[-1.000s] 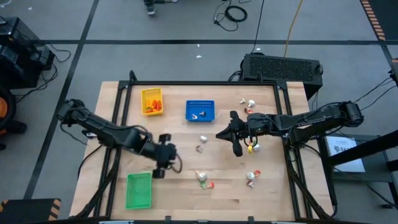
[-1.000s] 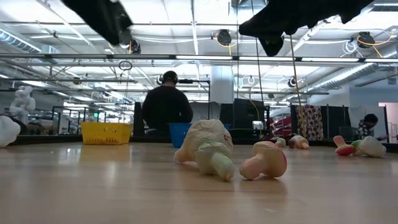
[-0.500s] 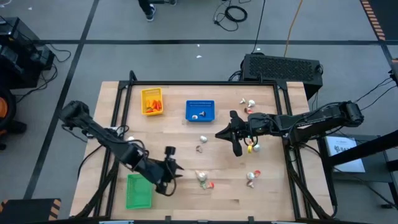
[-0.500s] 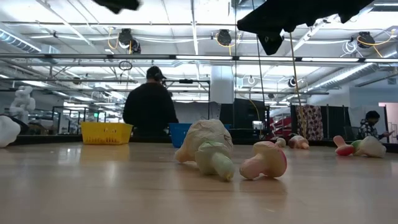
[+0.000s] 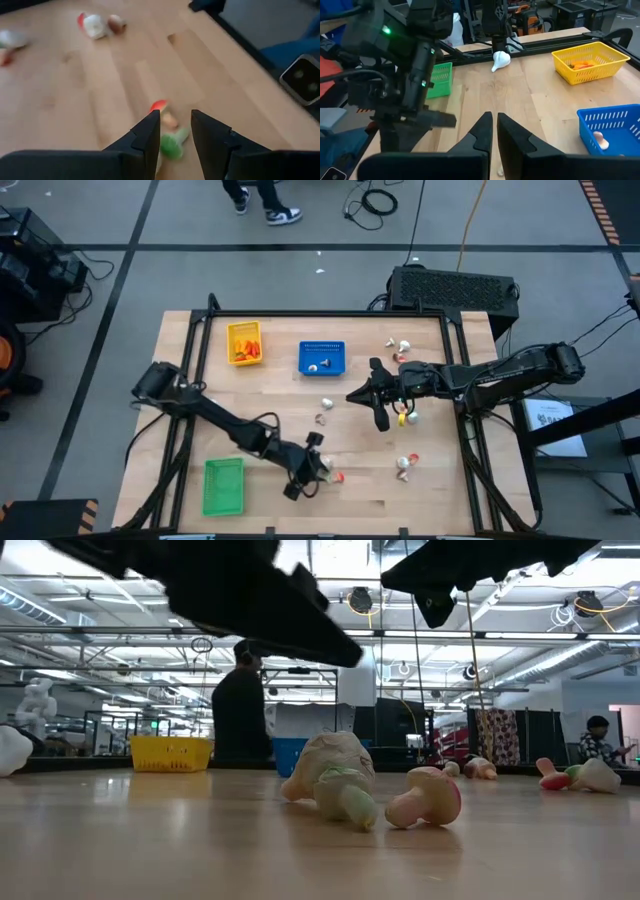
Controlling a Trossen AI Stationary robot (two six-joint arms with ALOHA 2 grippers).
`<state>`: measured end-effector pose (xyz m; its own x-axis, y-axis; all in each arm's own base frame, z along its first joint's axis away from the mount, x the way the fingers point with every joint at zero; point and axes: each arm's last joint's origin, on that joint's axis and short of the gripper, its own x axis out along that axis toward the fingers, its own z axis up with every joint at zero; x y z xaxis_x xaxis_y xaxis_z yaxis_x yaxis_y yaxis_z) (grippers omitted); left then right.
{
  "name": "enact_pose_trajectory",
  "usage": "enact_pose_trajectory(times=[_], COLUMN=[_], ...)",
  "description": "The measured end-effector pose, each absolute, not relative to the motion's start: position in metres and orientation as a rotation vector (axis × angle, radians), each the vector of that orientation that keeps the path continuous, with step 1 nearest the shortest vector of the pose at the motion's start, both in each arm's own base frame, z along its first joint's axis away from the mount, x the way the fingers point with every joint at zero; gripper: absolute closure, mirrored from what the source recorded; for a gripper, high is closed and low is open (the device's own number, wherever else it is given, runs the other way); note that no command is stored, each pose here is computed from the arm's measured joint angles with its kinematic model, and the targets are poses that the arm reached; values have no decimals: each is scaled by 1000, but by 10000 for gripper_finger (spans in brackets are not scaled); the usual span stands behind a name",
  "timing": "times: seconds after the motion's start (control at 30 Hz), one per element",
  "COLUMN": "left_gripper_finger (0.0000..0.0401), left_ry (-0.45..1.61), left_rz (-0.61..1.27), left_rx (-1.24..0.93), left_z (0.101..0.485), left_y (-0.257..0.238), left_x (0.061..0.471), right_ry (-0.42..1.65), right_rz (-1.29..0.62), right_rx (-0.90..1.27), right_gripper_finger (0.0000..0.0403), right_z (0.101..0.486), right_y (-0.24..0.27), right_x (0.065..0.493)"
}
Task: Sort produce into baskets
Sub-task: Put the orange mushroom into the blue bin
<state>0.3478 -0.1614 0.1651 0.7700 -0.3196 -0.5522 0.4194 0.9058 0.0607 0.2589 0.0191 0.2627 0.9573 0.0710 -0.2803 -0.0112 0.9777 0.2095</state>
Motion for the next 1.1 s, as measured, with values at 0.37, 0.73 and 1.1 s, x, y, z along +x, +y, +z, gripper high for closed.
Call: enact_pose_trajectory(times=[0.37,0.73,1.1], left_gripper_finger=[283,283,283], left_ry=[531,589,692], left_rz=[-436,-454,-477], left_rx=[146,208,378], left_z=[159,143,147], left_y=[-164,-177,-173], left_x=[372,406,408], right_ry=[327,392,405], right_rz=[58,97,142], right_rx=[210,261,259], right_gripper_finger=[385,385,385], right_z=[259,254,253], right_y=[25,40,53], right_x=[258,255,252])
